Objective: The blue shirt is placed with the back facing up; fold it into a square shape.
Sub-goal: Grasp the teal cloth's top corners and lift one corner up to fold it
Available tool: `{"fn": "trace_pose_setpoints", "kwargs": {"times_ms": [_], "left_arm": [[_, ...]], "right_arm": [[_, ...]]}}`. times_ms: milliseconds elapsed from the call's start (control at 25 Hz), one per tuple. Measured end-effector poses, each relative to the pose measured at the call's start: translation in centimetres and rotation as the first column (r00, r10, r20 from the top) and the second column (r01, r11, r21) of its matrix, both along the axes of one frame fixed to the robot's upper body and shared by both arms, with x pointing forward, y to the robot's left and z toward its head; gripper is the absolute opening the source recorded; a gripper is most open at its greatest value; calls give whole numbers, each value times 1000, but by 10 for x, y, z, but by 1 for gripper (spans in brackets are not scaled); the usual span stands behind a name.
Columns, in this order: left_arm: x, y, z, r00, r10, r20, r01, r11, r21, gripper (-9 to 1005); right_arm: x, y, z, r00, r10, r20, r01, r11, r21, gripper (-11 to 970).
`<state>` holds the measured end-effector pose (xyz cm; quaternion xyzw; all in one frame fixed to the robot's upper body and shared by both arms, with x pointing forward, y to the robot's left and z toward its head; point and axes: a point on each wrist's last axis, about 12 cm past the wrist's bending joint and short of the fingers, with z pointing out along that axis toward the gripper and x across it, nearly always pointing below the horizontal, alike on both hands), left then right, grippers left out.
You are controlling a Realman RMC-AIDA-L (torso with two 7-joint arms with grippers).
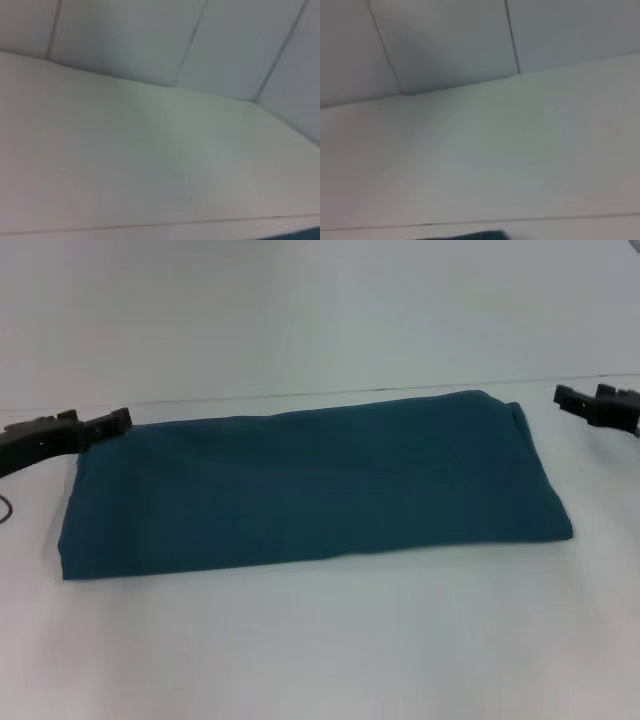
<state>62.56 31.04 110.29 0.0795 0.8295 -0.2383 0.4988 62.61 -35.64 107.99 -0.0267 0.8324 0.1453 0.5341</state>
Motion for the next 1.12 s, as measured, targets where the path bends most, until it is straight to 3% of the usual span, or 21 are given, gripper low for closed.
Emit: {"fn": "trace_pose_setpoints", "kwargs": {"times_ms": [160, 560, 840, 1120], "left_arm": [[-19, 9, 3, 998, -53, -30, 50, 996, -68, 847], [-46, 31, -8, 995, -30, -93, 21, 996, -89, 893], [-49, 38, -14, 993, 4, -119, -10, 999, -47, 894], [-48, 43, -21, 988, 40, -149, -36, 999, 26, 894]], "right_arm": [[-20, -11, 1, 999, 46, -15, -45, 995, 86, 719], [-44, -35, 20, 968, 174, -179, -124, 958, 259, 718], [-42, -40, 37, 943, 213, -256, -120, 935, 335, 714], [-36, -34, 40, 909, 228, -348, -112, 940, 322, 701]]}}
